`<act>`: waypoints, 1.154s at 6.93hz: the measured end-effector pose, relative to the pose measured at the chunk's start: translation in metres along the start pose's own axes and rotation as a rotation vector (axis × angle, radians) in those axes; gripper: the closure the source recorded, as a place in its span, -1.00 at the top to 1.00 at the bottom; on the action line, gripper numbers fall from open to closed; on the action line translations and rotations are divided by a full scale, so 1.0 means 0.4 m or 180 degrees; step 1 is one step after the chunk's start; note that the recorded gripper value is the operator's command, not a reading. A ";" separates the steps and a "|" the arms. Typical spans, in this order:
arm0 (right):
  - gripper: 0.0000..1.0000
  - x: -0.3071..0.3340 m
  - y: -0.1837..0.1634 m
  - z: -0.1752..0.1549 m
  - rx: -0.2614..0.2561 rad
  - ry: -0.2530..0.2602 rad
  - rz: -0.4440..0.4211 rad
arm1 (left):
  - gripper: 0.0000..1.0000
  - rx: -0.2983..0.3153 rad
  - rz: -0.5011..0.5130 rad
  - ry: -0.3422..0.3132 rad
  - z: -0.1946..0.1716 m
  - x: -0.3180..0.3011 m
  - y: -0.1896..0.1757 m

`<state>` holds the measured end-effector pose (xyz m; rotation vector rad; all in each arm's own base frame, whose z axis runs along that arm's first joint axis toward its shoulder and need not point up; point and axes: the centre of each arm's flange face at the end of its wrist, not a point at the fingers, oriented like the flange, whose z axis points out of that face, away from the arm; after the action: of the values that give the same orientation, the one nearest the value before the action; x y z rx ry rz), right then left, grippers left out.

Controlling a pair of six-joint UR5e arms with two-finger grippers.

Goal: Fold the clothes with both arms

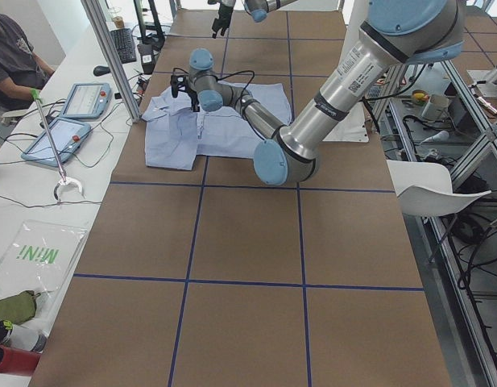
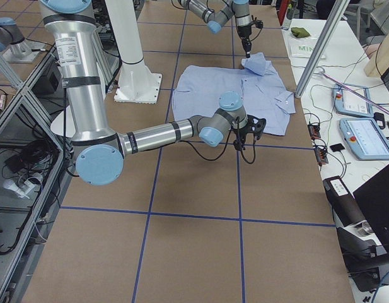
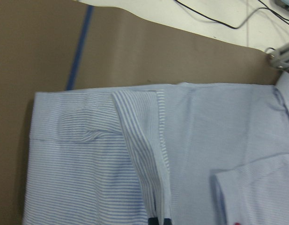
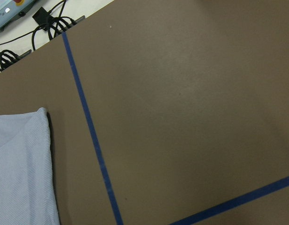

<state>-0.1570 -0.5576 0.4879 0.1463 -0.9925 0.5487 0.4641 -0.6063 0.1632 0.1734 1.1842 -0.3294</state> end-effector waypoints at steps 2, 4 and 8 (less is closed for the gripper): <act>1.00 0.078 -0.032 -0.027 -0.0105 0.0008 -0.0035 | -1.00 0.0030 -0.0287 0.0127 0.066 0.234 0.112; 1.00 0.095 -0.032 -0.030 -0.0120 0.0011 -0.0035 | -1.00 0.0100 -0.0418 0.0126 0.123 0.305 0.194; 1.00 0.101 -0.033 -0.030 -0.0109 0.0022 -0.0030 | 0.69 0.0180 -0.0505 0.0077 0.188 0.341 0.284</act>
<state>-0.1244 -0.5496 0.5163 0.1185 -0.9933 0.5231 0.6147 -0.5445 0.0602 0.1332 1.2161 -0.5015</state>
